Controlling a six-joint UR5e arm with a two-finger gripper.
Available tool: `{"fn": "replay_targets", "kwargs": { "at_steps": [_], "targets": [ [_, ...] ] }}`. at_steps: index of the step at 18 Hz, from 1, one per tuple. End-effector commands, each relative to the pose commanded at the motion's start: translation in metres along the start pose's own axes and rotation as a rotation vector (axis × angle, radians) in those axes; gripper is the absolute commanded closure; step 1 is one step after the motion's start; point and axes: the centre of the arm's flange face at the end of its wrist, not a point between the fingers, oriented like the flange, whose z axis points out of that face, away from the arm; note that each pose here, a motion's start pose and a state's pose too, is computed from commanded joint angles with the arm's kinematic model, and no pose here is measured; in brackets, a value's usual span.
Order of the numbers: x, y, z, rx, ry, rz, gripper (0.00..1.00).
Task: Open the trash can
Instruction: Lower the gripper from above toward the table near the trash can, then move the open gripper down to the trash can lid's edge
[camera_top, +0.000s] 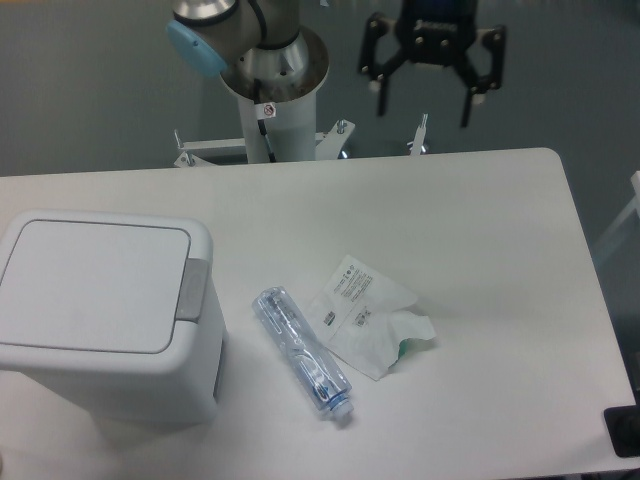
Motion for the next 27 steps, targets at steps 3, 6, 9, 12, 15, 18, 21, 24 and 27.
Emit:
{"fn": "replay_targets", "kwargs": {
  "at_steps": [3,6,9,12,15,18,21,24,27],
  "targets": [
    [0.030,-0.020,0.029,0.035,0.030,-0.072,0.00],
    [0.050,-0.033,0.055,0.039,0.055,-0.128,0.00],
    [0.065,-0.037,0.070,0.023,0.083,-0.168,0.00],
    [0.078,-0.038,0.088,-0.003,0.109,-0.181,0.00],
    [0.087,-0.039,0.106,-0.029,0.131,-0.177,0.00],
    [0.090,-0.040,0.121,-0.046,0.143,-0.231,0.00],
    [0.098,-0.041,0.136,-0.062,0.157,-0.247,0.00],
    [0.105,-0.039,0.145,-0.079,0.166,-0.262,0.00],
    [0.105,-0.038,0.155,-0.093,0.172,-0.266,0.00]
  ]
}}
